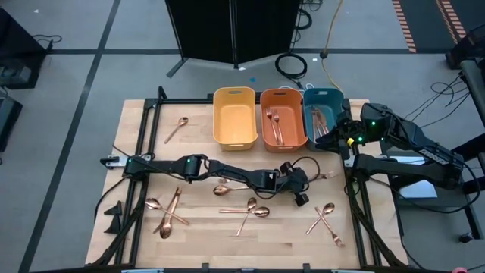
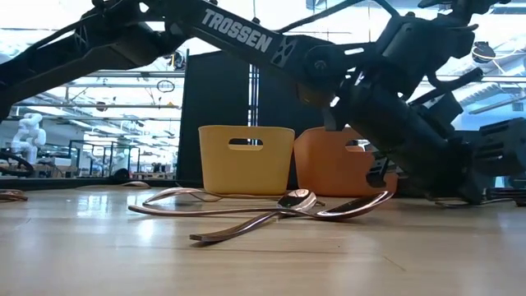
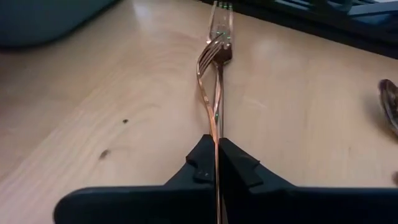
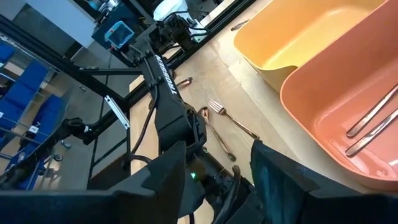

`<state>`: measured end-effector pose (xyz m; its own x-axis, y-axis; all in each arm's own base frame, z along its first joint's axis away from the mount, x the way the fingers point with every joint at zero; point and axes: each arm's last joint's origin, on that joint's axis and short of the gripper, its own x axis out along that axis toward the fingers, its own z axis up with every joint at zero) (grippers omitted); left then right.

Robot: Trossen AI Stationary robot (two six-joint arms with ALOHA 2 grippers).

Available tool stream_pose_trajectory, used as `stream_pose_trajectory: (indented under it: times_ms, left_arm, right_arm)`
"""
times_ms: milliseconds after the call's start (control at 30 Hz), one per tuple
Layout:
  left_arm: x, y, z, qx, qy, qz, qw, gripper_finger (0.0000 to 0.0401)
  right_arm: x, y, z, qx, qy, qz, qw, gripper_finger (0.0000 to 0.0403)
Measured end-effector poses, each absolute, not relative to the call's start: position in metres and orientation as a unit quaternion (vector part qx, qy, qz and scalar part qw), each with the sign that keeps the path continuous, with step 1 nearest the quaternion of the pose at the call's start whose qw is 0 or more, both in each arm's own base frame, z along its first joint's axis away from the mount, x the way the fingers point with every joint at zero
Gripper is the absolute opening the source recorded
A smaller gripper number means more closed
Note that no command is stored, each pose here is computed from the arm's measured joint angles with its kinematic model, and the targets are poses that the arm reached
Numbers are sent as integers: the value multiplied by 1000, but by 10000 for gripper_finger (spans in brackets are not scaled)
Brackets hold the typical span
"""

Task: Sort silverware
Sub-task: Put the copper fork into the orange bin

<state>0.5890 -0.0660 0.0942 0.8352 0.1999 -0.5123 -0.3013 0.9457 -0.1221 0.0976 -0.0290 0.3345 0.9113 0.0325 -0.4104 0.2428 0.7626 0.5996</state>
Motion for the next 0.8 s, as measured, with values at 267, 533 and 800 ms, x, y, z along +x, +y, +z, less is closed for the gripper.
stream_pose_trajectory:
  times_ms: [267,533,800]
  left_arm:
    - [588,-61,123,-103,236,139,956,1]
    - [582,-57,167,-170,213,154,950,0]
    - [555,-28,238,-219,221,242,919,0]
  right_arm:
    - [98,-29,334,331,203,-56,920,169]
    - [98,-29,334,328,204,-54,921,169]
    - [99,-30,338,308,187,-46,932,169]
